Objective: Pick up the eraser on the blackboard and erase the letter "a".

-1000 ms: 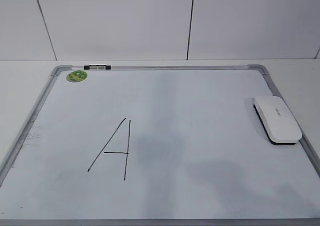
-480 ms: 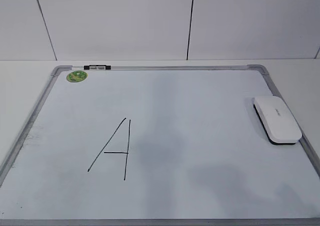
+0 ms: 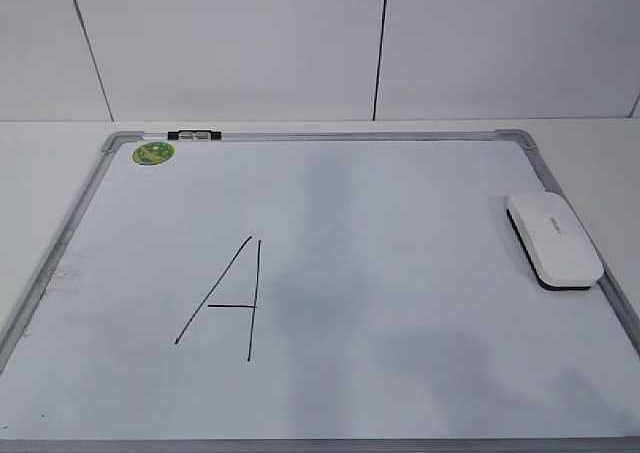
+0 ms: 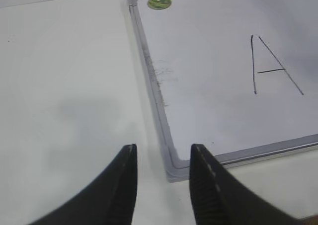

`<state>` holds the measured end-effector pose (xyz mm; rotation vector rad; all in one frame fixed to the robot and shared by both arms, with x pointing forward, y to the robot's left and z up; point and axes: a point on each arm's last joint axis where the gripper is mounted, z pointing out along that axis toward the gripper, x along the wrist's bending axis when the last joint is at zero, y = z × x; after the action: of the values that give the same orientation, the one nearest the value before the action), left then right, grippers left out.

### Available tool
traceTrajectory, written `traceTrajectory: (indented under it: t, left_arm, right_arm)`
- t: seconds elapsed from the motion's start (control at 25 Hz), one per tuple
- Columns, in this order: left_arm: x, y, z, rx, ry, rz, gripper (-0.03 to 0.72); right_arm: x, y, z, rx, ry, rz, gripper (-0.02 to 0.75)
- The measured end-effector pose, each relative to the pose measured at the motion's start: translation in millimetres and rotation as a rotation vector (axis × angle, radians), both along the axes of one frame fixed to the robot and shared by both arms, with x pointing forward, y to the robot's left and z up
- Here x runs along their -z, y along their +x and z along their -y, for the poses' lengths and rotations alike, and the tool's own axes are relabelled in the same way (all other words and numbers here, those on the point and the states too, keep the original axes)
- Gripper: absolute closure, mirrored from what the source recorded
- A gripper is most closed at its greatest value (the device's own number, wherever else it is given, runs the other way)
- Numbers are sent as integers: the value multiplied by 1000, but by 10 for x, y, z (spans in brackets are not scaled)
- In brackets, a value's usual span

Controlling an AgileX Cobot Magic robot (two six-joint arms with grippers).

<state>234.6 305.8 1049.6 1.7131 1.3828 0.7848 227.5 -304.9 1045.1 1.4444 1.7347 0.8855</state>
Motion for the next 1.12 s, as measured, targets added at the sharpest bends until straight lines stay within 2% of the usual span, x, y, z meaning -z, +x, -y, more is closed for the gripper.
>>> traceTrajectory:
  t: [0.76, 1.12]
  left_arm:
    - [0, -7, 6, -123, 1, 0, 441]
    - [0, -9, 7, -156, 1, 0, 442]
  right_arm:
    - [0, -6, -11, 117, -2, 1, 144]
    - [0, -6, -12, 121, -2, 1, 144]
